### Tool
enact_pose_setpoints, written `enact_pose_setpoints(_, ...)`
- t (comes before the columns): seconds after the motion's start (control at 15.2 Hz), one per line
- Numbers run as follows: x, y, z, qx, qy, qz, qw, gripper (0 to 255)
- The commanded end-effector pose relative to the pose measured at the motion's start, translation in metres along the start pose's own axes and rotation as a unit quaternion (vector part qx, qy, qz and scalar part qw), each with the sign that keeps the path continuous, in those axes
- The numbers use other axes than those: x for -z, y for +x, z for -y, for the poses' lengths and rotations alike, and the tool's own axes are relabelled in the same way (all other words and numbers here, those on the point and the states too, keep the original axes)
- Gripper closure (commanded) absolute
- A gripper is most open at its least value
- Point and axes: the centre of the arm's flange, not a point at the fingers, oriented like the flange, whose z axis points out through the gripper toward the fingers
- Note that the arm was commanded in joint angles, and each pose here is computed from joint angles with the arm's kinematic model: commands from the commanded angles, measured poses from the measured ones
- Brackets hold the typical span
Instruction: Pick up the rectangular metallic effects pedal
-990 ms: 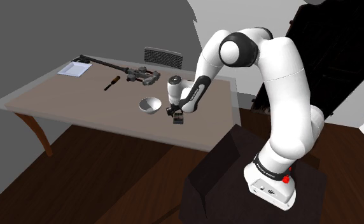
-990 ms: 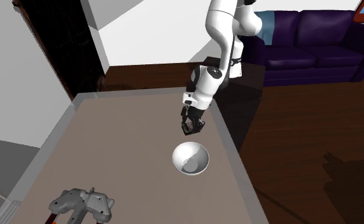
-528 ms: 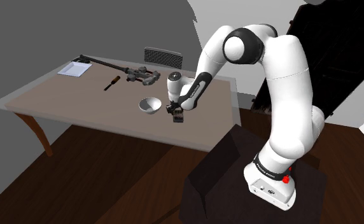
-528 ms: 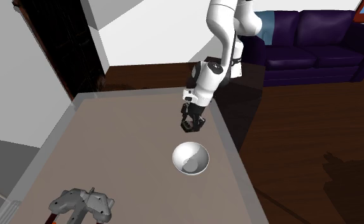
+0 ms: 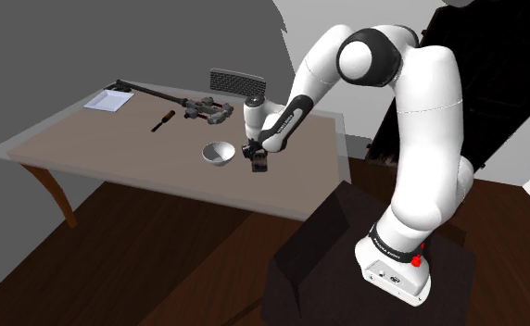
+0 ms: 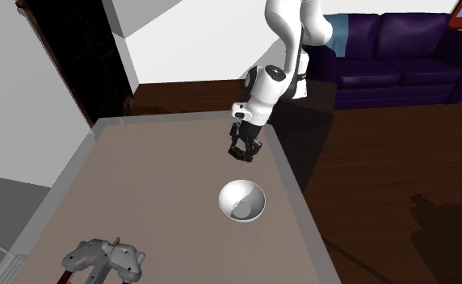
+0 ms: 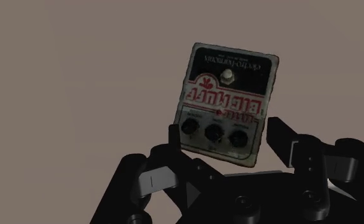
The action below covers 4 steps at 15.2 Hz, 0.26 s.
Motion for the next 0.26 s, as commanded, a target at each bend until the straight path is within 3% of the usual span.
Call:
enact_pose_setpoints(0.0, 0.0108, 0.0033, -0.0030, 0.000, 0.000, 0.000, 1.0000, 255)
enact_pose_setpoints(0.2, 0.0166, 0.0047, -0.0041, 0.000, 0.000, 0.000, 1.0000, 255)
